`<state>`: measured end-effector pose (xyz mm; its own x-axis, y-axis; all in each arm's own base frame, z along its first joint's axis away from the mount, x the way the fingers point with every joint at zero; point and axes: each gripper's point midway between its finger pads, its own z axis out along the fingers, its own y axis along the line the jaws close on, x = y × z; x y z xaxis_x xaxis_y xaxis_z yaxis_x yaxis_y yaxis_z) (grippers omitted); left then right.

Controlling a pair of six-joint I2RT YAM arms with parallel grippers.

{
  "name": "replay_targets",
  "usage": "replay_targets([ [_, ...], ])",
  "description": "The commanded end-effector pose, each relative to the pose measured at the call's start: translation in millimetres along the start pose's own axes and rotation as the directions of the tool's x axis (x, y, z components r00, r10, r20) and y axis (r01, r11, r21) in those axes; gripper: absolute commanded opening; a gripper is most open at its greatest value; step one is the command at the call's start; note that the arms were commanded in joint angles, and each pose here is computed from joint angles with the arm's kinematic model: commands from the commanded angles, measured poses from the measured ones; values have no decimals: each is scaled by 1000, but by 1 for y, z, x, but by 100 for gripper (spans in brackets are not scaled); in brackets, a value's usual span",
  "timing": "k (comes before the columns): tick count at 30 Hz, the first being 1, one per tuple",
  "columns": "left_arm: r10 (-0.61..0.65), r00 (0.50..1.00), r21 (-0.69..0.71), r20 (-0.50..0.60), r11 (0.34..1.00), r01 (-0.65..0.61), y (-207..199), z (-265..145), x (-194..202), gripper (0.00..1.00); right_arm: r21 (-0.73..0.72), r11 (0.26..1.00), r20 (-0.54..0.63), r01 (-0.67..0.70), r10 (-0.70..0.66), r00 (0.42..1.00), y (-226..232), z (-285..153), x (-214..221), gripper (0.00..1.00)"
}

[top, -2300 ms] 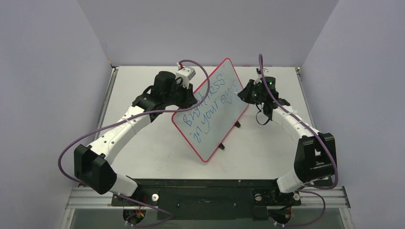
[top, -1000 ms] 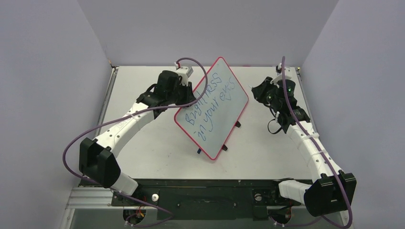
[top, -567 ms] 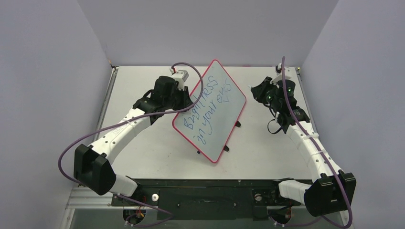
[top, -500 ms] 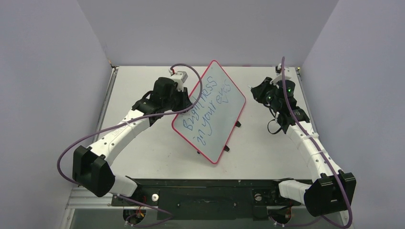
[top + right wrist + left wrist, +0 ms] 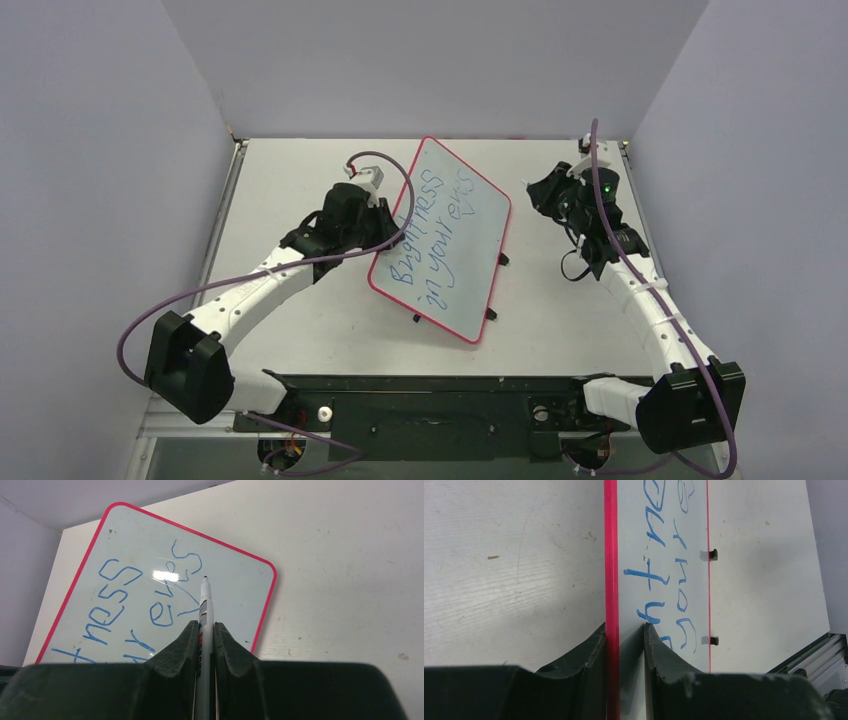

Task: Write a sentence on the whiteboard
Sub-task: Place the whiteboard on the whiteboard stand.

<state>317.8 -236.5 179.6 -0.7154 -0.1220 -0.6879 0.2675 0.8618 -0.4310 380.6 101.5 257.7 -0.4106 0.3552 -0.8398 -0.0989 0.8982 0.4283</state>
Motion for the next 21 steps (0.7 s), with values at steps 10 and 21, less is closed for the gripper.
replay_targets([
  [10,132,907,130,-399,988,-86,-59,52,146,0,32,999,99,-14,11,995,-14,-14,-28,0],
  [21,195,889,185,-414,974,-128,-94,74,157,0,82,996,145,-36,24,989,-28,-24,-38,0],
])
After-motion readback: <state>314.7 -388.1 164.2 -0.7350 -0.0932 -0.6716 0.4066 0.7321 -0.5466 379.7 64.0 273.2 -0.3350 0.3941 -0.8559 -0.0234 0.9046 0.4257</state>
